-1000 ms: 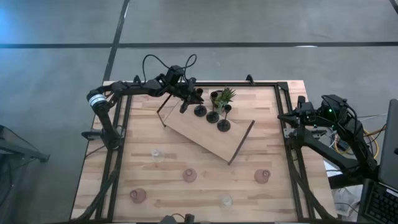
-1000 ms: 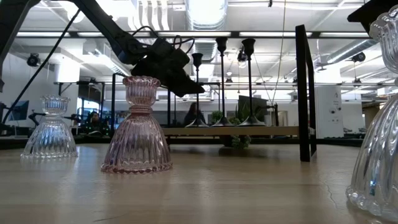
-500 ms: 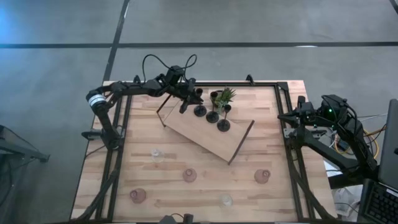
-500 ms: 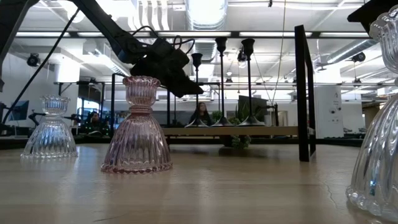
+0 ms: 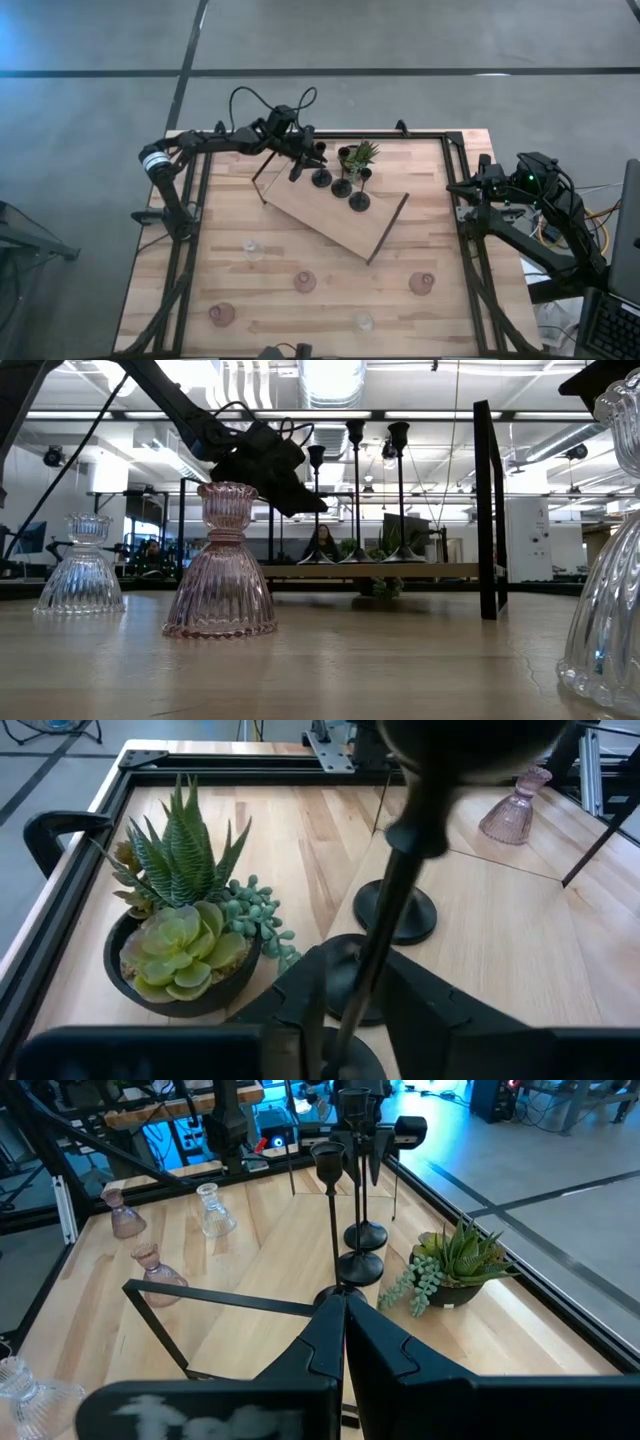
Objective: Pick & Place candle stick holders
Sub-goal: Put the black candle holder on the shelf
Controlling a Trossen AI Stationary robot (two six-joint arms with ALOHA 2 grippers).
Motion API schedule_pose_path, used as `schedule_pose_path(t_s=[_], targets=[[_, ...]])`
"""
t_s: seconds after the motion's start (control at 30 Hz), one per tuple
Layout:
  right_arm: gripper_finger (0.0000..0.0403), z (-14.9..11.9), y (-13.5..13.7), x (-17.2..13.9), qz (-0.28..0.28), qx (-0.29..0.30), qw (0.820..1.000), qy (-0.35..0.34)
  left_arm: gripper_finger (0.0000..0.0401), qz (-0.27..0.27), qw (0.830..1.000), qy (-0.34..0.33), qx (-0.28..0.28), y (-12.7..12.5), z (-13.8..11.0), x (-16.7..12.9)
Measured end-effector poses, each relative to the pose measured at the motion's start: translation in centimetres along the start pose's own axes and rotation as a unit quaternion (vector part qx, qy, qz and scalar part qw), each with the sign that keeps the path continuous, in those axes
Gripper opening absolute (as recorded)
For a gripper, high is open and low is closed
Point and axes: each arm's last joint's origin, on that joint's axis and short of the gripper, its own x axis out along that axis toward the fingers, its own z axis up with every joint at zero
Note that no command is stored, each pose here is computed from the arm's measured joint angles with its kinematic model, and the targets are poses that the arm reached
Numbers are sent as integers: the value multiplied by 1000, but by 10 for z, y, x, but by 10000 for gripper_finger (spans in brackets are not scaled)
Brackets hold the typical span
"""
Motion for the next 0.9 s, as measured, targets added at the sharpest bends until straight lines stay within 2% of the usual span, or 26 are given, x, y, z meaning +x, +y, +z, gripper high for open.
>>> schedule_pose_path(t_s=[0.23,0.57,0.9], targets=[[8,0,0,0,0,0,1000,0,156,6,1000,-2,9,2,3,0],[8,0,0,0,0,0,1000,0,156,5,1000,-3,23,1,4,0],[8,0,0,0,0,0,1000,0,156,17,998,-13,52,-9,22,-11]])
